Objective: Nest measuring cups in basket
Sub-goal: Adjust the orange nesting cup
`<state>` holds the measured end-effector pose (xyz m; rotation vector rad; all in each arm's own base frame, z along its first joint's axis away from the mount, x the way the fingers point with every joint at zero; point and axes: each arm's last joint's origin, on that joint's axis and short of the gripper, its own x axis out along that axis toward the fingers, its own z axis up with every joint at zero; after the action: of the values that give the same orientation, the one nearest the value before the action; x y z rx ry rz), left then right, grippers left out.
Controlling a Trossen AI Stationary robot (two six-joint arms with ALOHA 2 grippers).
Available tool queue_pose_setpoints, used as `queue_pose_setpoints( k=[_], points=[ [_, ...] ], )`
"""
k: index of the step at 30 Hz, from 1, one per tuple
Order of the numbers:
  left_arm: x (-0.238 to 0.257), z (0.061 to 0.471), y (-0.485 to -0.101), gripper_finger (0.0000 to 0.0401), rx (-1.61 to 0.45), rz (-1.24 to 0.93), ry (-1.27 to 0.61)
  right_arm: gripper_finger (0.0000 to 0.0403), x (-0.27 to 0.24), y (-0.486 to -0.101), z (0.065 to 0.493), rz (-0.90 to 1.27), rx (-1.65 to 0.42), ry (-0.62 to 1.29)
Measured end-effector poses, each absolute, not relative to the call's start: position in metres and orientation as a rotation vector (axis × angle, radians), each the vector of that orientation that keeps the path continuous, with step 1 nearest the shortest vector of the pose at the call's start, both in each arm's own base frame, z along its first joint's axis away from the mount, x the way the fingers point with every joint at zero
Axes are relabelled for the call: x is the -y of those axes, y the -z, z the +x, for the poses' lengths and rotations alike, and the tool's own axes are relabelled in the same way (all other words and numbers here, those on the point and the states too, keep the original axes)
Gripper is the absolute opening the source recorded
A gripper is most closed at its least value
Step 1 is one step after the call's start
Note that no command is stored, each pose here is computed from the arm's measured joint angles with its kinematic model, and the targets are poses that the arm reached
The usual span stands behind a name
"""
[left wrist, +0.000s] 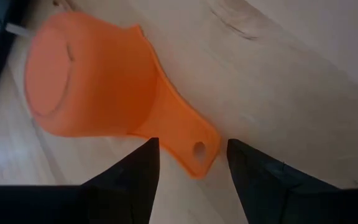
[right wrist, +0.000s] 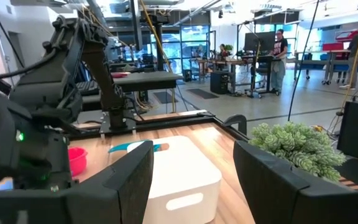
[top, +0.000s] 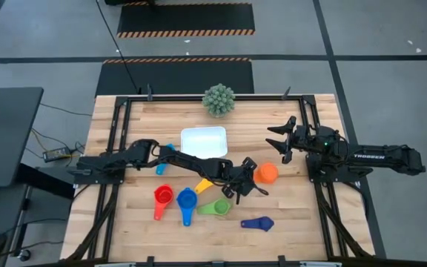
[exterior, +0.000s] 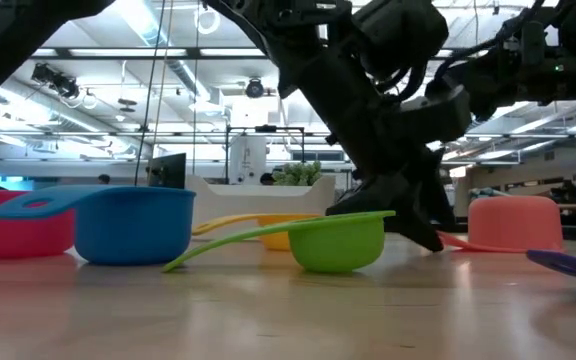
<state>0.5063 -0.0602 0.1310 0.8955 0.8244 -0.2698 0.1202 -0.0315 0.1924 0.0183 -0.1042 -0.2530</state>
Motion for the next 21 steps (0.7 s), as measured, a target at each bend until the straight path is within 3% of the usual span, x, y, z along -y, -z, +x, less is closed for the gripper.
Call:
queue_pose_setpoints(
  k=[21],
  points=[
    [0.0602, 0.5065, -0.1286, 0.0073, -0.821, 0.973, 0.308, 0.0229, 0.0315, -0.1921, 0.1203, 0.021, 0.101, 0.253]
  ],
)
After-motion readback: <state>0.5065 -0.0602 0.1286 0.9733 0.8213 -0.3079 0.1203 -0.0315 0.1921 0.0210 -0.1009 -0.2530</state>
